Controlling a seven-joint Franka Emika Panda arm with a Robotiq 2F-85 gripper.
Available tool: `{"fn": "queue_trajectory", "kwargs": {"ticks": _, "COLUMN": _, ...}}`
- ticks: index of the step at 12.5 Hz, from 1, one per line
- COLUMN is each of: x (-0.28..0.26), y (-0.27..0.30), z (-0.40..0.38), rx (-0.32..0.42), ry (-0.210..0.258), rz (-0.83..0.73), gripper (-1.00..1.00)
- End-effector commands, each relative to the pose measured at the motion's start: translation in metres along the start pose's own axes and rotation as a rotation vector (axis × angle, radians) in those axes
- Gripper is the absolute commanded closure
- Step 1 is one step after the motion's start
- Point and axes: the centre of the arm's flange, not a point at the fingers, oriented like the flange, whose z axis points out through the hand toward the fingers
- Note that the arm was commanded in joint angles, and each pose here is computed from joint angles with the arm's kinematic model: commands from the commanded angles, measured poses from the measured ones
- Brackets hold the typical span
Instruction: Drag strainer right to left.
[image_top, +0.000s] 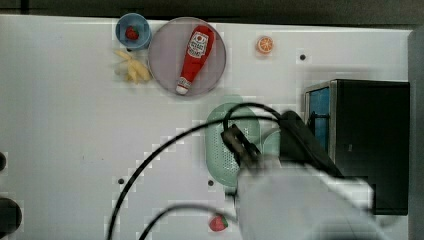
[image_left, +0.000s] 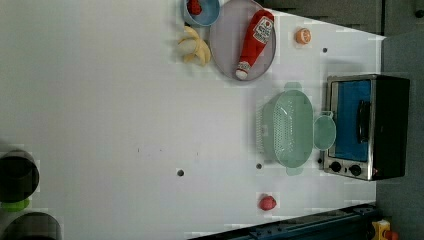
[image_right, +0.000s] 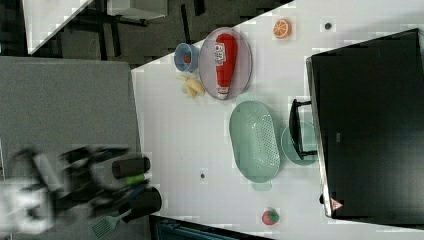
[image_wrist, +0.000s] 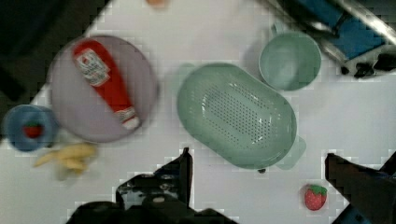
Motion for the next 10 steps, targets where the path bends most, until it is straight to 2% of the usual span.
{"fn": "queue_trajectory", "kwargs": {"ticks": 1, "x": -0.003, "y": -0.006, "z": 0.138, "rx": -0.159, "ry": -0.123, "rz": 0.054, "gripper": -1.0}}
{"fn": "queue_trajectory", "kwargs": {"ticks": 5, "x": -0.007, "y": -0.012, "z": 0.231, "rx": -0.123, "ry": -0.065, "rz": 0.292, "gripper": -1.0}}
{"fn": "queue_trajectory", "kwargs": {"ticks": 7, "x": -0.011, "y": -0.013, "z": 0.274, "rx": -0.132, "ry": -0.059, "rz": 0.396, "gripper": -1.0}}
{"fn": "queue_trajectory", "kwargs": {"ticks": 10, "x": -0.017, "y": -0.017, "z": 0.336, "rx": -0.158, "ry": -0.063, "rz": 0.465, "gripper": -1.0}}
